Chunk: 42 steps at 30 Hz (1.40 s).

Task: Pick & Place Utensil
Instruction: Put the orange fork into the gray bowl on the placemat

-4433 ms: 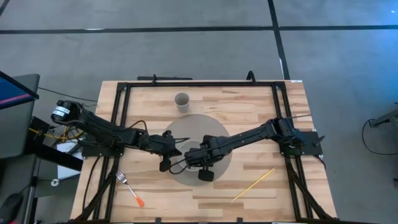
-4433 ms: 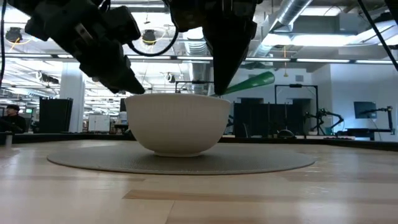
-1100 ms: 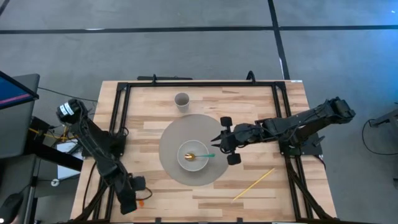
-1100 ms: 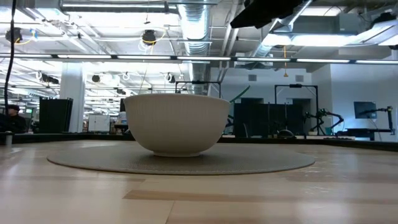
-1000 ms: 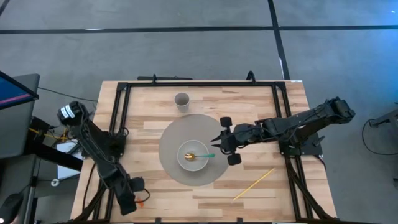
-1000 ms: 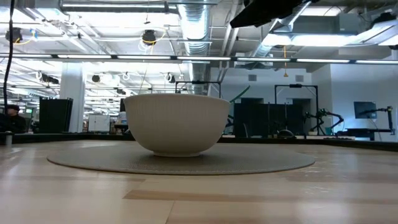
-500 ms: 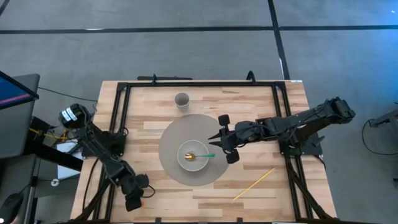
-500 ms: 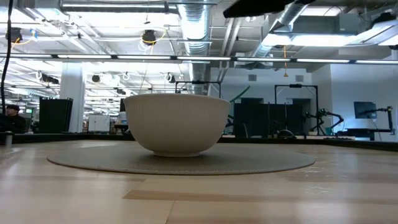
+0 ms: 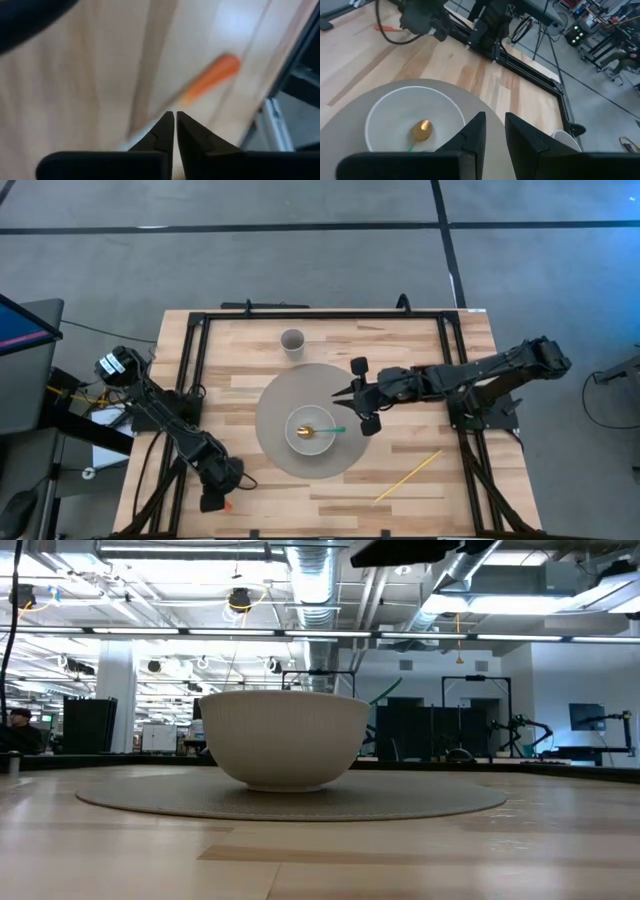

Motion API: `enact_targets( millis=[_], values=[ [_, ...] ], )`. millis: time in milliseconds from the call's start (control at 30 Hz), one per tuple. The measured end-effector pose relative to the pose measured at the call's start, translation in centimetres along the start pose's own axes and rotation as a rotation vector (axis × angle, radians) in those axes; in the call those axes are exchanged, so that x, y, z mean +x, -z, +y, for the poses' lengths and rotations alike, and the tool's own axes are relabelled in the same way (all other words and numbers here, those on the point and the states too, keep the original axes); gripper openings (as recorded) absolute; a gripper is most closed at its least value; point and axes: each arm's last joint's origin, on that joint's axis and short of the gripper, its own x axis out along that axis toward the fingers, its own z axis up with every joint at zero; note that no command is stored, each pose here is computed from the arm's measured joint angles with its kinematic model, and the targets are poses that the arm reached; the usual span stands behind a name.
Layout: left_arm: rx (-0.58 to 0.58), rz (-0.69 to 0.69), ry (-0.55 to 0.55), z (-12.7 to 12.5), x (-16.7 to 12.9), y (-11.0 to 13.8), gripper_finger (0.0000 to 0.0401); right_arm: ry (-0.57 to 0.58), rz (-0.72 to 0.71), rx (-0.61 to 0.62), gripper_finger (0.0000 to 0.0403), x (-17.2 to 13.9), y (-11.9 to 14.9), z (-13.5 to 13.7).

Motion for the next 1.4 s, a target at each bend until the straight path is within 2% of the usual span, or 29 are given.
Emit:
enact_targets(
  millis=[167, 267, 433, 533, 667, 900, 1167, 1400],
  values=[
    [0.135, -0.088, -0.07, 0.2, 0.0, -0.3, 0.0008, 0.012, 0.008, 0.007, 0.0066, 0.1, 0.2, -0.4],
    [0.129, -0.082, -0.078, 0.3, 0.0, -0.2, 0.0015, 0.011, 0.009, 0.009, 0.0066, 0.1, 0.2, -0.4],
    [0.129, -0.08, -0.077, 0.3, 0.0, -0.2, 0.0054, 0.008, 0.007, 0.007, 0.0066, 0.1, 0.2, -0.3],
    [0.14, -0.019, -0.032, 0.2, 0.0, 0.0, 0.0073, 0.003, 0.005, 0.005, 0.0066, 0.0, 0.1, -0.1],
    [0.187, 0.044, 0.006, -0.2, 0.2, 0.7, 0.0077, 0.002, 0.006, 0.005, 0.0066, 0.0, 0.1, -0.1],
    [0.326, -0.057, -0.11, -0.8, 0.6, 1.8, 0.0062, 0.0, 0.01, 0.042, 0.0066, 0.0, 0.1, -0.1],
    [0.391, -0.135, -0.197, -1.1, 0.9, 2.6, 0.0054, 0.0, 0.01, 0.046, 0.0066, 0.0, 0.2, -0.1],
    [0.444, -0.42, -0.466, -0.1, 0.3, 1.1, 0.0053, 0.001, 0.01, 0.045, 0.0066, 0.0, 0.1, -0.1]
  ],
)
